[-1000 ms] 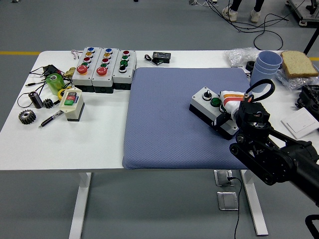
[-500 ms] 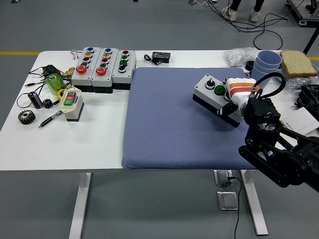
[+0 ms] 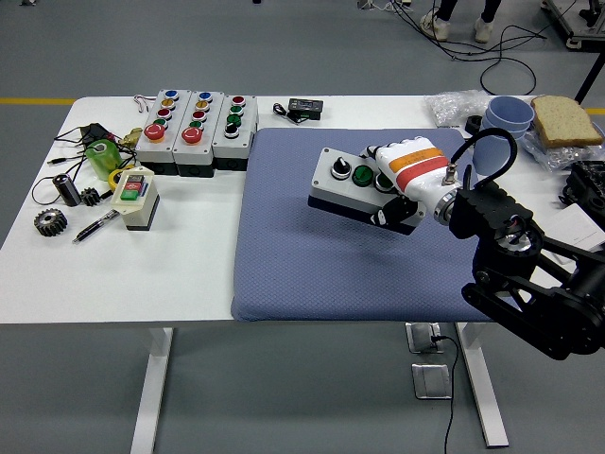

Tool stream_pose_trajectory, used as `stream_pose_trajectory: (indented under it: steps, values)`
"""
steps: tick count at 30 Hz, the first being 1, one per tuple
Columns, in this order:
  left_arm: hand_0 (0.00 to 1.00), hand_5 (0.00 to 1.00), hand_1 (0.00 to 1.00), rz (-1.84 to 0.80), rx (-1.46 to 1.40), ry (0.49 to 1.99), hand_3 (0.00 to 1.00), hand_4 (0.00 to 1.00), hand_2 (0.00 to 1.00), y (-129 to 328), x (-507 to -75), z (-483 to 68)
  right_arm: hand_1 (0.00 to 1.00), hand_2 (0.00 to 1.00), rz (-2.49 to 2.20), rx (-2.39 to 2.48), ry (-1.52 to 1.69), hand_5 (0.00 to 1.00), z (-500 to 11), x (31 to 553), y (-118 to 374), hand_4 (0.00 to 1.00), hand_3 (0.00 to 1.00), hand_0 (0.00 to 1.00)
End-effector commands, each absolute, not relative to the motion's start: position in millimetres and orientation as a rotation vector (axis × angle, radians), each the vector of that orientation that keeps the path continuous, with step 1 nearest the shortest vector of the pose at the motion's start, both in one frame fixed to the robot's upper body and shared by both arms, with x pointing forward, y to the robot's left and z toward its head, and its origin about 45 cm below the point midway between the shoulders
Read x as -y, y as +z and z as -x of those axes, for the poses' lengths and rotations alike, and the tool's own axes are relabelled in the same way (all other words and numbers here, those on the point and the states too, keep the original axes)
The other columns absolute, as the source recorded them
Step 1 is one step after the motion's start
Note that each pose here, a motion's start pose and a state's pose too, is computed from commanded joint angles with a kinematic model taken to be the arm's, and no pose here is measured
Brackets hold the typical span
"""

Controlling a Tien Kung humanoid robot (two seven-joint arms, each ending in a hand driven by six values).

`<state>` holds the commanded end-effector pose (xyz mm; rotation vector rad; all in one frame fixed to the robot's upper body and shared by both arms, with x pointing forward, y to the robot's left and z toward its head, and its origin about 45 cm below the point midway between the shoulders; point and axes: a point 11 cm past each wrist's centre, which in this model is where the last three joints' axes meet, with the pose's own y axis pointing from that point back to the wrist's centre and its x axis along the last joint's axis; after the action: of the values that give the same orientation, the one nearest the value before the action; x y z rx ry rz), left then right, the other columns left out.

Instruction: Pick up the button,place it on the desk,press the button,press the button

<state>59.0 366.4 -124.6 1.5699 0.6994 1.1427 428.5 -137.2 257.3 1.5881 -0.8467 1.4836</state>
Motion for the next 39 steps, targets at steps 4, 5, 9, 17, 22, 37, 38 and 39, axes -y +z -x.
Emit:
stream_pose_trajectory:
  steps: [4,5,9,17,22,37,38,39]
  values:
    - [0.626,0.645,0.658,-1.571,-0.699,1.139,0.594,0.346,0.676,-125,-366,-59,0.063,0.304,-1.615,0.704,1.499,0.216,-419,126,242,0.81,0.401,0.009]
    - [0.626,0.647,0.658,-1.572,-0.699,1.138,0.593,0.347,0.678,-125,-366,-59,0.067,0.302,-1.612,0.679,1.496,0.234,-418,124,237,0.824,0.407,0.02]
    - [0.626,0.647,0.658,-1.571,-0.701,1.137,0.593,0.347,0.678,-125,-365,-58,0.067,0.302,-1.571,0.66,1.519,0.234,-415,121,225,0.824,0.407,0.02]
    - [0.626,0.648,0.658,-1.57,-0.702,1.139,0.593,0.347,0.678,-125,-365,-58,0.368,0.509,-1.541,0.64,1.545,0.388,-414,120,217,0.941,0.665,0.38]
    - [0.626,0.648,0.658,-1.572,-0.7,1.135,0.593,0.347,0.678,-125,-364,-58,0.368,0.509,-1.538,0.641,1.526,0.388,-416,124,214,0.941,0.665,0.38]
    - [0.624,0.652,0.659,-1.584,-0.696,1.118,0.596,0.346,0.68,-126,-364,-55,0.852,0.942,-1.613,0.695,1.466,0.542,-415,131,217,0.998,0.998,0.976]
    - [0.624,0.652,0.659,-1.584,-0.697,1.118,0.596,0.346,0.68,-126,-364,-54,0.852,0.942,-1.618,0.7,1.462,0.542,-415,132,218,0.998,0.998,0.976]
    - [0.624,0.652,0.659,-1.585,-0.698,1.118,0.596,0.346,0.68,-126,-364,-54,0.852,0.942,-1.622,0.705,1.457,0.542,-415,133,219,0.998,0.998,0.976]
